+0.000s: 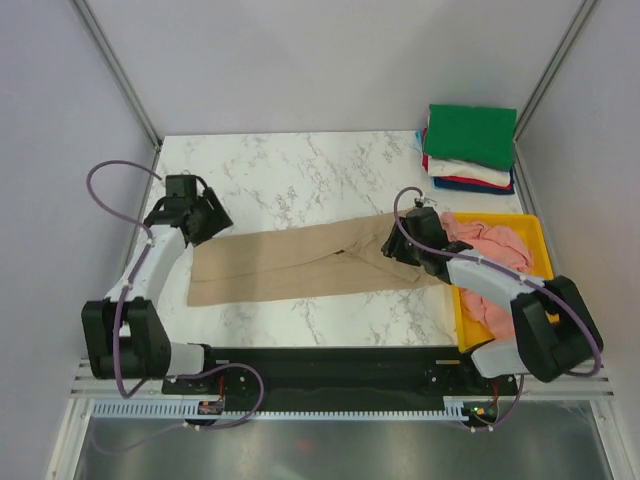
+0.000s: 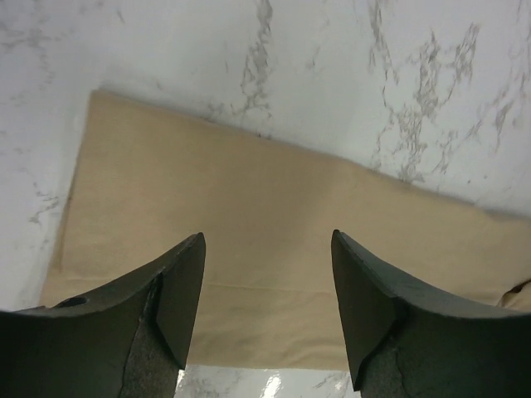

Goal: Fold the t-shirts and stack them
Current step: Fold the tshirt

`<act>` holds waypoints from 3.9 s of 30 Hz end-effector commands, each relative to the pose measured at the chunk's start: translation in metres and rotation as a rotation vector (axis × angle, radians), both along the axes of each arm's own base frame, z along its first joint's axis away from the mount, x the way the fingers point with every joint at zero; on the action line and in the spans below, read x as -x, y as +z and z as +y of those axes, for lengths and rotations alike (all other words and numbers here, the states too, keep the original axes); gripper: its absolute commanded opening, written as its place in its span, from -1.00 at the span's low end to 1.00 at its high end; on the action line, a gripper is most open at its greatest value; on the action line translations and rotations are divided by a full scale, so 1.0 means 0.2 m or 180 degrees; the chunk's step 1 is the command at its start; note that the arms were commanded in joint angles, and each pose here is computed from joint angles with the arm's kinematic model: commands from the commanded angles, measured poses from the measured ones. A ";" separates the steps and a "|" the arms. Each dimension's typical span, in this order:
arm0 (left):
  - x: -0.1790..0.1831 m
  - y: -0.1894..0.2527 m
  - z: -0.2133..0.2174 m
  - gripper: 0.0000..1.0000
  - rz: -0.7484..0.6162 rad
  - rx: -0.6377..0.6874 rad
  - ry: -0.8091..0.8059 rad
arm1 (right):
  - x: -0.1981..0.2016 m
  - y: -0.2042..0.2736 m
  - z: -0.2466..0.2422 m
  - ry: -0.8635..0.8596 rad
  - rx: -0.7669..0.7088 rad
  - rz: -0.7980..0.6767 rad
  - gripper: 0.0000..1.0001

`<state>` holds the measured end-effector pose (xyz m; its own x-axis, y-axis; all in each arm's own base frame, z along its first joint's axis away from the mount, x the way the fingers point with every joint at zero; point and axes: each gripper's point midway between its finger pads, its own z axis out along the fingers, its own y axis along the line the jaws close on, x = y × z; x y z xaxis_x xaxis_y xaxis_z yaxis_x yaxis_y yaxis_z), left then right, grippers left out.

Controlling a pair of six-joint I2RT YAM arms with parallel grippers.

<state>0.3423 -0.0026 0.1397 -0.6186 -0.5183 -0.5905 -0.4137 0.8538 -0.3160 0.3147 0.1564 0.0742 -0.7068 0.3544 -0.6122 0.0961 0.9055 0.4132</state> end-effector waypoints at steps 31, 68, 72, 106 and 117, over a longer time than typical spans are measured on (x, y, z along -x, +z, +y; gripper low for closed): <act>0.73 -0.63 -1.27 0.36 0.1853 0.1603 -0.1685 | -1.37 -0.42 0.71 0.0346 -0.0548 0.0347 0.22; 0.91 -0.32 -0.76 0.19 0.0689 0.0079 -0.1185 | -0.22 0.43 0.47 0.0941 -0.0624 -0.0513 0.56; 0.94 -0.37 -0.81 0.18 0.0679 0.0240 -0.1400 | 0.23 0.17 0.49 0.1063 -0.0531 0.0062 0.42; 1.10 -0.58 -0.84 0.09 0.0905 0.0623 -0.1620 | 1.08 -0.37 0.50 0.1149 -0.0156 0.0662 -0.31; 1.10 -0.55 -0.84 -0.96 0.0754 0.0643 -0.1681 | 1.10 -0.41 0.41 0.0978 -0.0124 0.0714 -1.00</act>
<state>0.1174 -0.1710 0.0220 -0.9416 -0.1792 -0.2850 -0.0408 0.9011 -0.4317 0.1002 0.2707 0.0156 -0.8962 0.1364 -0.4221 -0.1295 0.8298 0.5429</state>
